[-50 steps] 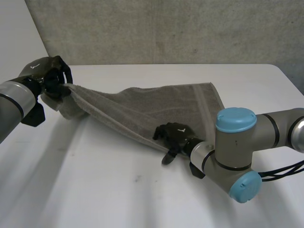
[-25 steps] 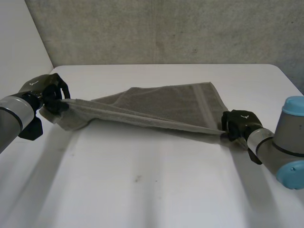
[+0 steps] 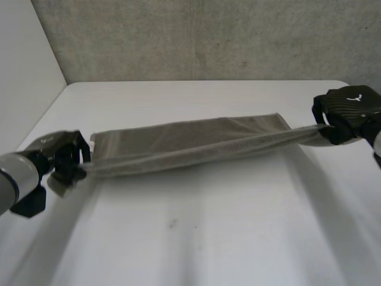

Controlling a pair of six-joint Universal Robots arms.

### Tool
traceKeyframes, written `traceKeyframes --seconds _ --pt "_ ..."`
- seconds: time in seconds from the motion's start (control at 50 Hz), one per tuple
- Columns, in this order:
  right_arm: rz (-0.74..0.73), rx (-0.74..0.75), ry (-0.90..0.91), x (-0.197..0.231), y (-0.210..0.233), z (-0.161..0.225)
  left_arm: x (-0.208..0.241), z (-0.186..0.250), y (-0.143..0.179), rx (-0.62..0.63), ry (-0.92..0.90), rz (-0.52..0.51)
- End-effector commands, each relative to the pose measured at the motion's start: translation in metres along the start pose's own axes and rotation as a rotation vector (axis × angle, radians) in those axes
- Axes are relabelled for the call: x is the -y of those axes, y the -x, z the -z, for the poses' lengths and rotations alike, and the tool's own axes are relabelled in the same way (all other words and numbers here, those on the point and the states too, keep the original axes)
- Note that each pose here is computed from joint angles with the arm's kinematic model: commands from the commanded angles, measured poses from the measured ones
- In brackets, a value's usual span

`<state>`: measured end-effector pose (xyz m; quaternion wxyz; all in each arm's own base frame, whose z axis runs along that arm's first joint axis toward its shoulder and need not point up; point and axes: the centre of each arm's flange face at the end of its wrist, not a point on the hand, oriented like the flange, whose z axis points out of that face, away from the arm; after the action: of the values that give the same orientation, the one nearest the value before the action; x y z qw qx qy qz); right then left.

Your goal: Fold the towel.

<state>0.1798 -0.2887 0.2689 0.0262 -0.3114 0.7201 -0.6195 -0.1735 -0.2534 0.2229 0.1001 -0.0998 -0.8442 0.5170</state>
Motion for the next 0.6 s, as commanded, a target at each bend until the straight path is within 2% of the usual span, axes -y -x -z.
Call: traceKeyframes --seconds 0.02,0.24,0.34,0.46,0.54,0.6 --pt "0.181 0.026 0.140 0.005 -0.003 0.035 -0.028 0.032 -0.005 -0.003 0.113 -0.125" --pt "0.218 0.054 0.216 -0.007 -0.004 0.044 -0.041 0.039 -0.005 -0.012 0.130 -0.199" --pt "0.195 0.078 0.213 -0.036 -0.006 0.005 -0.036 0.020 -0.005 -0.025 0.123 -0.203" --pt "0.160 0.081 0.185 -0.050 -0.007 -0.031 -0.028 -0.006 -0.007 -0.042 0.113 -0.202" --pt "0.181 0.120 0.137 -0.054 0.014 -0.067 -0.017 -0.038 -0.008 -0.050 0.101 -0.180" --pt "0.195 0.089 0.129 -0.062 0.014 -0.090 -0.011 -0.062 -0.007 -0.053 0.087 -0.159"
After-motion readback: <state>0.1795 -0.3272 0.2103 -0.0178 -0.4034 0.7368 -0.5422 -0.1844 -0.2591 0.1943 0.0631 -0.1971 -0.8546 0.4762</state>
